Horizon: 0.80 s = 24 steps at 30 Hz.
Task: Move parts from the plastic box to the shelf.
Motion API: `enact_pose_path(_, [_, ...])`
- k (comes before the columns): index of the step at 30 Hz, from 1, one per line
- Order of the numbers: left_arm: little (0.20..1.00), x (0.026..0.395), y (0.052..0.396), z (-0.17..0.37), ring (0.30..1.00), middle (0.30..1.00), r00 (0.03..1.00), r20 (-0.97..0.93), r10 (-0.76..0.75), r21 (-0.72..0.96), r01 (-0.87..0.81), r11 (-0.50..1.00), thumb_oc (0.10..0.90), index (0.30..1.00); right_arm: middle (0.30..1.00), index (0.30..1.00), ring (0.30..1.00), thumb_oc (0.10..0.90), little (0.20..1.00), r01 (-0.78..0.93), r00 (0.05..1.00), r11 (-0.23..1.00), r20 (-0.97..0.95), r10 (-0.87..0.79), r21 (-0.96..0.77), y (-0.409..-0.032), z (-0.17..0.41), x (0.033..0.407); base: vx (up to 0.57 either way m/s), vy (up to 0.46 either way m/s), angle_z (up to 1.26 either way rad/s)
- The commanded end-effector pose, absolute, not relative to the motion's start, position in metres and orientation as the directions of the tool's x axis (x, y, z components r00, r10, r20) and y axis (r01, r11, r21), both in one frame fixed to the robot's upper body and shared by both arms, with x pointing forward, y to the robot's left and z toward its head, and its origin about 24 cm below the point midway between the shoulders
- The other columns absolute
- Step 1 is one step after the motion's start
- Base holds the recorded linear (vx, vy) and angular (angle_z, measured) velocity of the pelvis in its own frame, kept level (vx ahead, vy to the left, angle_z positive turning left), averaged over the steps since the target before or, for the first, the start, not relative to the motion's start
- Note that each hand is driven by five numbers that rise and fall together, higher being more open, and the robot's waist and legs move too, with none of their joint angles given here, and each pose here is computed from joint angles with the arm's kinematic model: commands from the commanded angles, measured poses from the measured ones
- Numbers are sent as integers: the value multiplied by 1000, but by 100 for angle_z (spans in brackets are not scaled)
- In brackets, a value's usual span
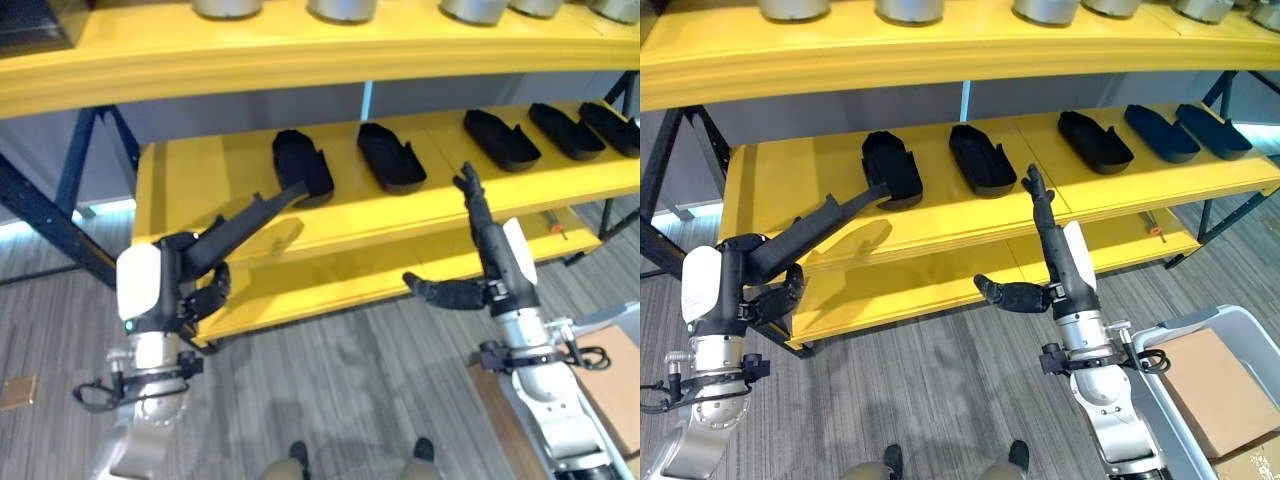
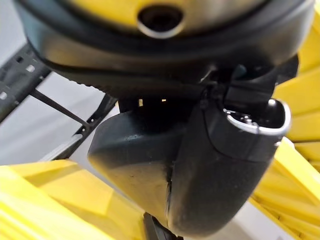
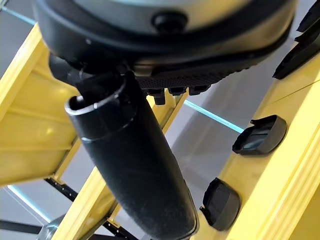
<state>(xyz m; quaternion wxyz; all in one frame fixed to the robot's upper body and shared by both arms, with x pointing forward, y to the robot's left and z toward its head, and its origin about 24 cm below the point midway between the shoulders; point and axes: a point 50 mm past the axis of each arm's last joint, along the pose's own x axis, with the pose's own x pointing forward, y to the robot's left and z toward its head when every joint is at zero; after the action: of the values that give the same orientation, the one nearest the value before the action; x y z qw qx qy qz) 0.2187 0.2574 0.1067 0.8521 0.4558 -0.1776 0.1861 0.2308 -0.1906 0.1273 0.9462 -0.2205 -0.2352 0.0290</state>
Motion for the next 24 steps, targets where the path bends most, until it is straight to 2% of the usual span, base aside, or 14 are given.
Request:
enact_pose_path(1, [300,218,245,169,300,300,665,744,67,537,-654,533,400,300,1000,1000,1000,900,1000,92,725,895,646,240,-436,-180,177,231,276,22,9])
enact_pose_path(4, [300,217,244,163,300,300,669,737,97,527,-658,537,400,300,1000,1000,1000,900,1000,85,726,890,640,252,-447,-183,175,227,278,-109,-22])
enact_pose_path(12, [300,211,238,150,300,300,711,689,139,497,-604,624,400,300,1000,1000,1000,900,1000,113,773,888,601,203,-446,-202,169,219,240,-202,54])
enact_pose_path(15, [300,213,238,153,300,300,700,700,142,477,-606,637,400,300,1000,1000,1000,900,1000,118,756,883,618,216,-454,-204,174,219,-38,-110,78])
enact_pose_path(20, [300,207,244,151,300,300,684,702,200,437,-635,637,400,300,1000,1000,1000,900,1000,164,785,892,603,140,-421,-214,166,215,84,121,28])
enact_pose_path(24, [300,208,238,154,300,300,681,712,168,442,-622,646,400,300,1000,1000,1000,900,1000,155,798,890,586,143,-428,-211,161,215,125,357,-48])
